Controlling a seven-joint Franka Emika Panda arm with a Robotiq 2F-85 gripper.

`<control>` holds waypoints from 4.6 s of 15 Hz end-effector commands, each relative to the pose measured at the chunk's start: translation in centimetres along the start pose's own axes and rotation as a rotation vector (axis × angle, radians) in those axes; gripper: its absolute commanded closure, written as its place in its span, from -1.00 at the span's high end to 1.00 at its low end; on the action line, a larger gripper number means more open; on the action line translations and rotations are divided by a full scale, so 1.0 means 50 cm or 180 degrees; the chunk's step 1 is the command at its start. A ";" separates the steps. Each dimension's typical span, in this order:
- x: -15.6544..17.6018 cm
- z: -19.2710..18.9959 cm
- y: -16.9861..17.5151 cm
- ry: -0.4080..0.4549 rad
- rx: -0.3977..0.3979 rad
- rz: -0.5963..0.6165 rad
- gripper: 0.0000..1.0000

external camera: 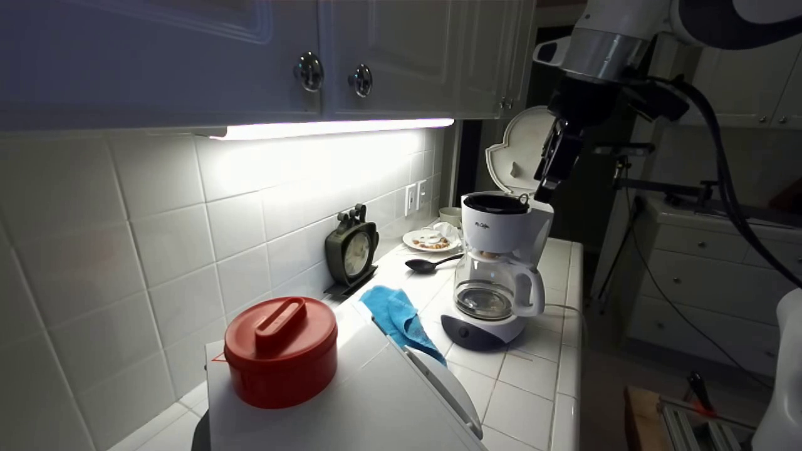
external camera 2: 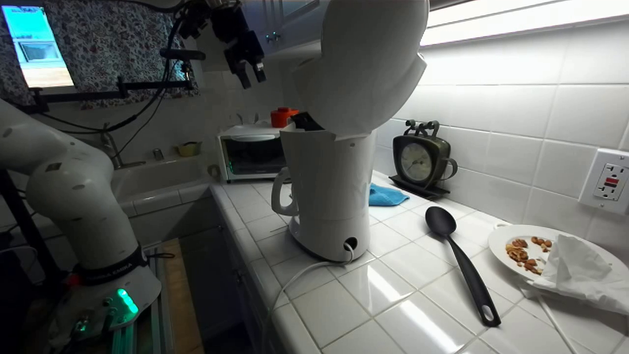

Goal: Close the lid of the coffee maker

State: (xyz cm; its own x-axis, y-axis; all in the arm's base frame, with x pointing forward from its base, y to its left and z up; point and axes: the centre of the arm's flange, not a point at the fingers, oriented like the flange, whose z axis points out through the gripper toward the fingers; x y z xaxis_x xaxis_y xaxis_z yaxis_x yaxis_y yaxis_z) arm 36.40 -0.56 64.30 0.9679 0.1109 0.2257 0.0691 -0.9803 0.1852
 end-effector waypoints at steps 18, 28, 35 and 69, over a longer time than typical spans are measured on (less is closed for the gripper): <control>-0.083 -0.023 0.166 -0.0079 -0.0612 0.0422 1.00; -0.157 -0.046 0.291 -0.0006 -0.0908 0.0688 1.00; -0.202 -0.058 0.378 0.0437 -0.0760 0.0469 1.00; -0.215 0.023 0.654 0.1374 -0.0596 0.0791 1.00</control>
State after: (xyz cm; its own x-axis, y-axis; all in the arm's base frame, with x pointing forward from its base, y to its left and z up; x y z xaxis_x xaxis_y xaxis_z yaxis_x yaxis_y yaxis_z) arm 27.41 -32.52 67.20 0.7955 -0.0417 0.6046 -0.2571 -0.9266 0.2743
